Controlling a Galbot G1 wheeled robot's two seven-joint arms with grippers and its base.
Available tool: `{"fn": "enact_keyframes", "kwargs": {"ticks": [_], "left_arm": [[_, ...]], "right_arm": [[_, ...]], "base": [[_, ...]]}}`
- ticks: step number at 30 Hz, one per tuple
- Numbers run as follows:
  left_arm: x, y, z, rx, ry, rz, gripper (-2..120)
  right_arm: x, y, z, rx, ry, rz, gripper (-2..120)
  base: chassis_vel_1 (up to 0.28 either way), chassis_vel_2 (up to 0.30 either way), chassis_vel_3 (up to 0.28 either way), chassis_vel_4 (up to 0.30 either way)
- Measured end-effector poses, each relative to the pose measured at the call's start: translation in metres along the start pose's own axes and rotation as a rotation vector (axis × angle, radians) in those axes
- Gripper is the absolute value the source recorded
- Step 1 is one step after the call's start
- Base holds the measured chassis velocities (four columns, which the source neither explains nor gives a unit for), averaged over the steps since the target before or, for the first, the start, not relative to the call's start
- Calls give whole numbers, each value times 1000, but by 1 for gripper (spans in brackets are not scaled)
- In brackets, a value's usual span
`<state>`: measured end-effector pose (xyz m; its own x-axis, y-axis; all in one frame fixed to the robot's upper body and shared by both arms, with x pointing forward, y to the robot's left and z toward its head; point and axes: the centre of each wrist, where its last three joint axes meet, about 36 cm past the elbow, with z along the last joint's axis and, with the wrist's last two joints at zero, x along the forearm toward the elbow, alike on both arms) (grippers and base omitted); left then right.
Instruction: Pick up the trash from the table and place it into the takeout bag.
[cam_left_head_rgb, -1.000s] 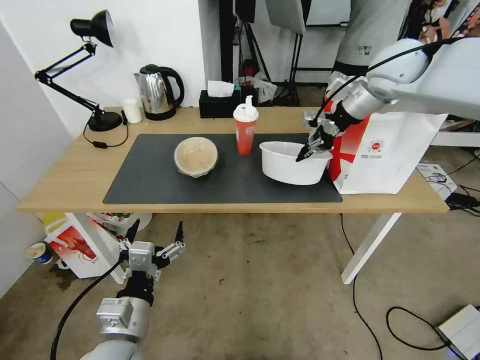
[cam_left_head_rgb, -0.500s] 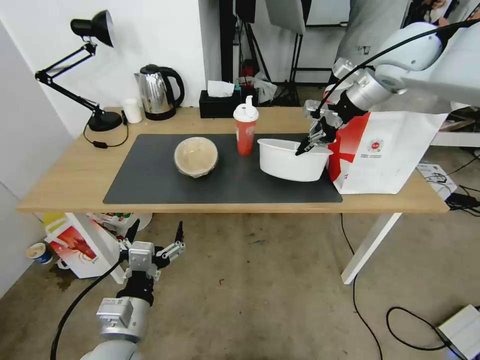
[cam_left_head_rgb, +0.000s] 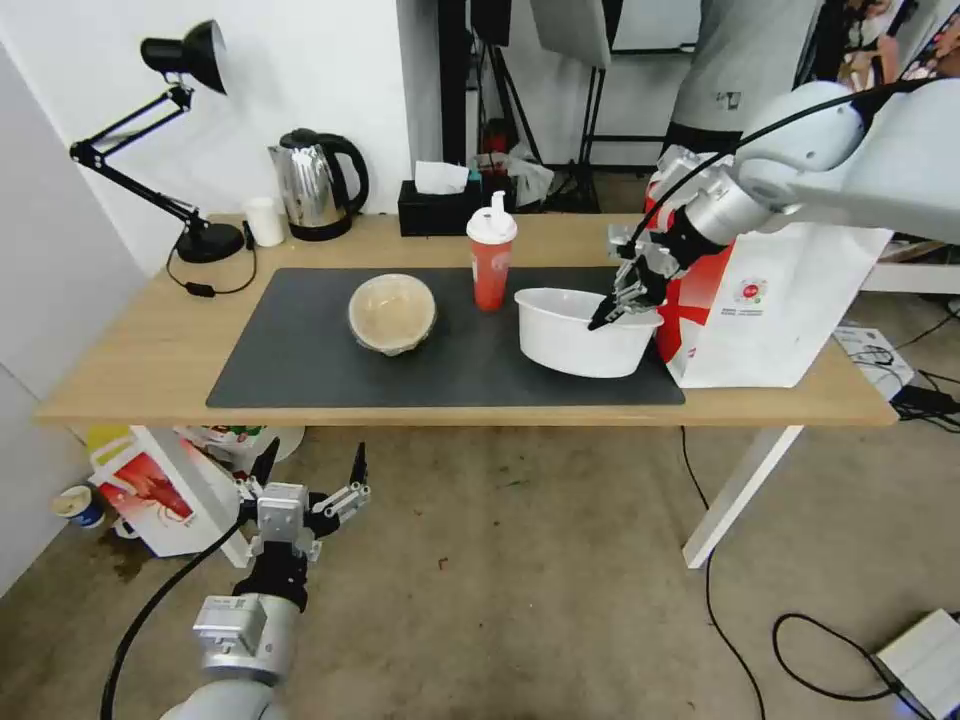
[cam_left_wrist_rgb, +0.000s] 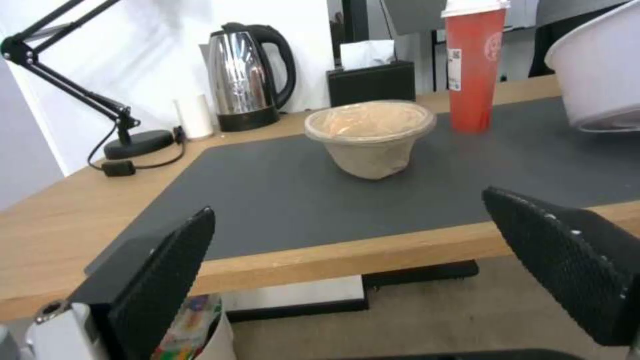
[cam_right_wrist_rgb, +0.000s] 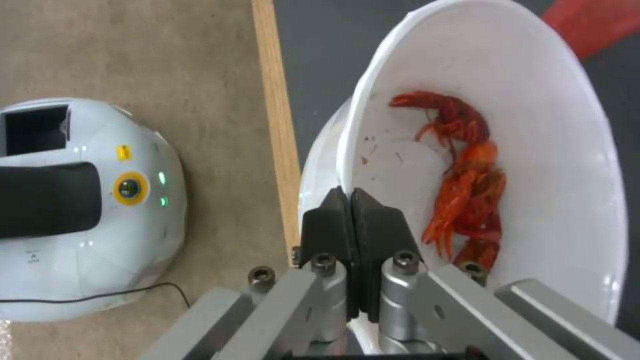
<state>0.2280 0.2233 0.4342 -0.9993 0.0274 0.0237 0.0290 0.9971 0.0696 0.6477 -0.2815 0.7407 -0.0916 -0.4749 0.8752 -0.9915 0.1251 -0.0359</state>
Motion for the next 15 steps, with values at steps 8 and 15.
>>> {"fn": "enact_keyframes", "kwargs": {"ticks": [8, 15], "left_arm": [[0, 0, 0, 0, 0, 0, 100], [0, 0, 0, 0, 0, 0, 100]], "right_arm": [[8, -6, -12, 23, -7, 14, 0], [26, -8, -26, 52, -16, 46, 0]], "base": [[0, 0, 0, 0], [0, 0, 0, 0]]}}
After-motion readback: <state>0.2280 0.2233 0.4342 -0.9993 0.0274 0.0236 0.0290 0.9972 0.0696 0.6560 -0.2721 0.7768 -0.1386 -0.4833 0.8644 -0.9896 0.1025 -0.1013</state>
